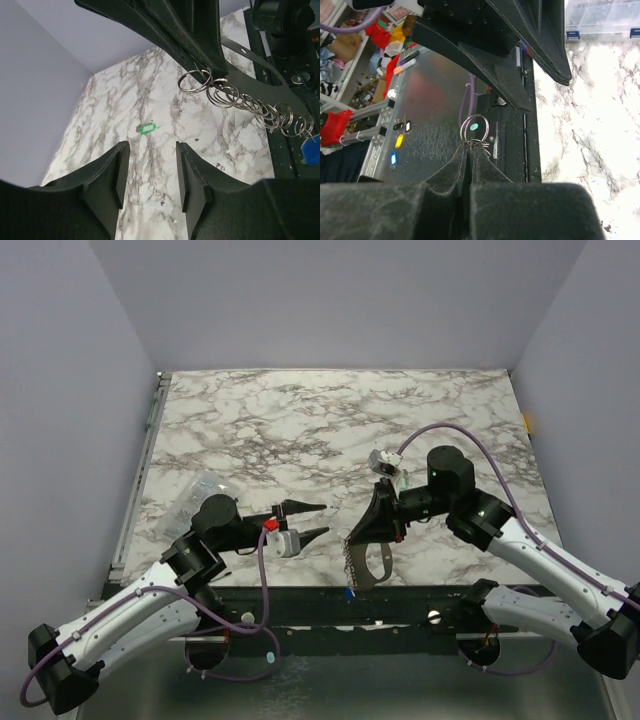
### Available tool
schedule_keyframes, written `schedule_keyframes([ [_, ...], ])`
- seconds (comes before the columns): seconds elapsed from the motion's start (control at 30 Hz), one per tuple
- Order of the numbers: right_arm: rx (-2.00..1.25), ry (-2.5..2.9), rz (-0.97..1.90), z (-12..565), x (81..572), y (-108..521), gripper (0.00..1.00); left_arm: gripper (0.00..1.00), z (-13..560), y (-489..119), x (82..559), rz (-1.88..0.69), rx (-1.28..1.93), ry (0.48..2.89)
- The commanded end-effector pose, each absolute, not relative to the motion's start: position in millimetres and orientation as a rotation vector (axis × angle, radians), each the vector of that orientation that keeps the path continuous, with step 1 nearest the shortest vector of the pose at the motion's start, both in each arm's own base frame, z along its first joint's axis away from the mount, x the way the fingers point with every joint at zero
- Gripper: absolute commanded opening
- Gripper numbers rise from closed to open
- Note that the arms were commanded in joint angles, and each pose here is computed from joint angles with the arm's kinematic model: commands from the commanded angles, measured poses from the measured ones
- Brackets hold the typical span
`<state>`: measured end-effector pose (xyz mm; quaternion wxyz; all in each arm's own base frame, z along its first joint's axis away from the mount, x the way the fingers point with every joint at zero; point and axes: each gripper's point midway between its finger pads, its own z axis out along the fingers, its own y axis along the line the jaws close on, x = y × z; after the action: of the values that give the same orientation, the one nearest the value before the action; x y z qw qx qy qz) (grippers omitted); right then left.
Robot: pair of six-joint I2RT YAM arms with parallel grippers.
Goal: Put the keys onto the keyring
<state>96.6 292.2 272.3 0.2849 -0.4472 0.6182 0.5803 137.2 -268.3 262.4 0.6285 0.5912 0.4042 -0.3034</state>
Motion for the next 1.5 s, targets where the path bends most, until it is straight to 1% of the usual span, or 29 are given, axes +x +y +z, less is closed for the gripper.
schedule_keyframes([
  [0.0,-1.211,1.581,1.662,289,85,294,0.01,0.46,282,-270,133,-0.621,1.356,0.754],
  [0.13,-1.208,1.568,1.699,293,85,298,0.01,0.4,280,-273,127,-0.614,1.393,0.684],
  [0.47,-1.2,1.616,1.764,287,91,307,0.01,0.4,283,-278,122,-0.575,1.407,0.605],
  [0.63,-1.2,1.629,1.785,285,92,309,0.01,0.35,278,-280,117,-0.575,1.434,0.565],
  [0.8,-1.188,1.662,1.796,280,95,312,0.01,0.32,278,-280,113,-0.582,1.437,0.553],
  [1.13,-1.157,1.706,1.808,276,100,317,0.01,0.32,277,-279,112,-0.57,1.434,0.546],
  [1.33,-1.141,1.717,1.811,278,103,319,0.01,0.24,272,-279,111,-0.583,1.438,0.557],
  [1.47,-1.125,1.73,1.82,279,103,320,0.01,0.23,272,-278,111,-0.583,1.436,0.56],
])
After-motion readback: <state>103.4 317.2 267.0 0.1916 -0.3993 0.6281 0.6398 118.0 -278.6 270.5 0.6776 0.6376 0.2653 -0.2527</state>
